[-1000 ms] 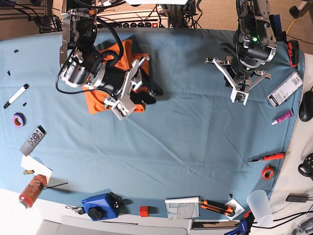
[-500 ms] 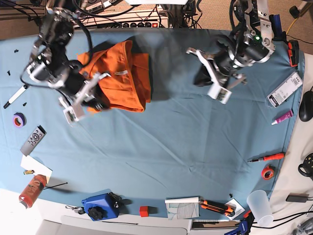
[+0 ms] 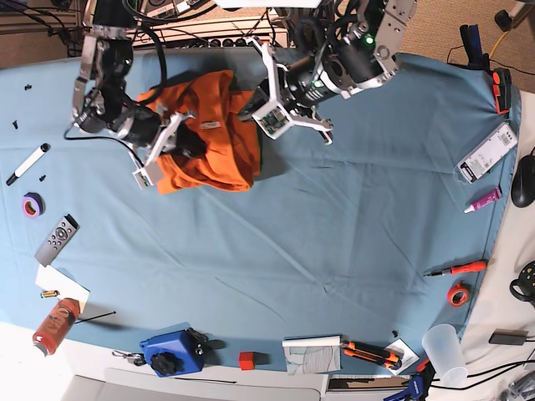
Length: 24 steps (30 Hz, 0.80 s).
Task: Layout the t-shirt on the table in an organized manner, then fold the t-shirt properly
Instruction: 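Grasp the bundle with the left gripper and release the right gripper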
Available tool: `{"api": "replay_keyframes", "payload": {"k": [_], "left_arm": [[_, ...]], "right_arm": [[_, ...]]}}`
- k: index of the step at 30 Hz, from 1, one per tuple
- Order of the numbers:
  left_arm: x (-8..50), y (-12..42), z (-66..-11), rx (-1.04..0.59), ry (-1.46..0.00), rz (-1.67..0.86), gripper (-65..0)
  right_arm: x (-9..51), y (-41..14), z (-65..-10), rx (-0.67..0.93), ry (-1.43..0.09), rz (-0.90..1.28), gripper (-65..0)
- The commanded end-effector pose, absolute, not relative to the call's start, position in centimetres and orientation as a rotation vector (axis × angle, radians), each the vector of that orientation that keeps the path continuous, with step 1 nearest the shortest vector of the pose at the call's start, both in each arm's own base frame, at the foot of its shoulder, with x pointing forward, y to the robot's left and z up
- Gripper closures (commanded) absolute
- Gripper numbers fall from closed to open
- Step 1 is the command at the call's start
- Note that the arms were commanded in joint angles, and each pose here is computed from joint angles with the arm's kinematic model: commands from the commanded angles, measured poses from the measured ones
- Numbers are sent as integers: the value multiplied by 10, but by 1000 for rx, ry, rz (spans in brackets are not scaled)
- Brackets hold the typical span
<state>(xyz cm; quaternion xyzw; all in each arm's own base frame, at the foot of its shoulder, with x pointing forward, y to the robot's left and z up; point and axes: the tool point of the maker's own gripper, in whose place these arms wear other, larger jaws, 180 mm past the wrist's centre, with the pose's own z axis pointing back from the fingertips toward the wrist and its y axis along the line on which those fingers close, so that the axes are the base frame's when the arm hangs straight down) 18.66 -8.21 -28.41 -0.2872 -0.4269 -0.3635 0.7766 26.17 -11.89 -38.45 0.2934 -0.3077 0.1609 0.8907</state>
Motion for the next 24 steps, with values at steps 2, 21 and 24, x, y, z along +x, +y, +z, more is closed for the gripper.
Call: {"api": "replay_keyframes", "payload": {"k": [2,21,24], "left_arm": [[189,-86,-271,-644,-971,-782,0],[201,-88,-264,-663,-999,-652,-220],[202,-91,-262,-673,-1004,-639,-311]], "right_arm": [[261,-105,-383,631,-623,388,0],[292,-164,-294,480,-923,334,0],[292,-208,-297,342,-923,254,0]]}}
